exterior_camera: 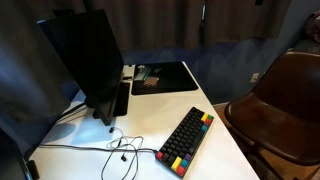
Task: Press the top right button on the keyboard
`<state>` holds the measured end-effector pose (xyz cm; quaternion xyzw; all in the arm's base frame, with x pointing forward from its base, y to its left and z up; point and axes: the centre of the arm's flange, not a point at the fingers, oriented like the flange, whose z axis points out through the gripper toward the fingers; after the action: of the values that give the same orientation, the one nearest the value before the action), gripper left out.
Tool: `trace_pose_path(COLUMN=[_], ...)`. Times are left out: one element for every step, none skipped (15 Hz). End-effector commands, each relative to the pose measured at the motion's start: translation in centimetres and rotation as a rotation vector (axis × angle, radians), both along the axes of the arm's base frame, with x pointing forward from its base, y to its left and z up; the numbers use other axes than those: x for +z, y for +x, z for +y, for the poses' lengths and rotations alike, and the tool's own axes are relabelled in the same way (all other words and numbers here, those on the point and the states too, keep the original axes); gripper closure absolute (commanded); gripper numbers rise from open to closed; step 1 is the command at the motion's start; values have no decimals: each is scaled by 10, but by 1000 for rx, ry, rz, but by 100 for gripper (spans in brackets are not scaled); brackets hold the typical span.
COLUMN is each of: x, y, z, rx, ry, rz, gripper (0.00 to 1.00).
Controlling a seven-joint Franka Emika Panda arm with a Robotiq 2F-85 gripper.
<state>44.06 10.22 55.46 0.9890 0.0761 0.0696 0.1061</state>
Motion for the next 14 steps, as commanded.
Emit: trace_pose_path(x=[0,0,0,0,0,0,0,0,-10,-23,-35,-52,-68,-86], y=[0,0,0,0,0,0,0,0,4,7,8,8,6,3], z=[0,0,0,0,0,0,0,0,15,35,53,77,98,119], rx=[0,0,0,0,0,0,0,0,41,94,145,193,235,278], ry=[0,0,0,0,0,0,0,0,-4,1,14,29,45,60], rz=[0,0,0,0,0,0,0,0,30,64,98,129,159,191], gripper=[0,0,0,0,0,0,0,0,0,0,0,0,0,0])
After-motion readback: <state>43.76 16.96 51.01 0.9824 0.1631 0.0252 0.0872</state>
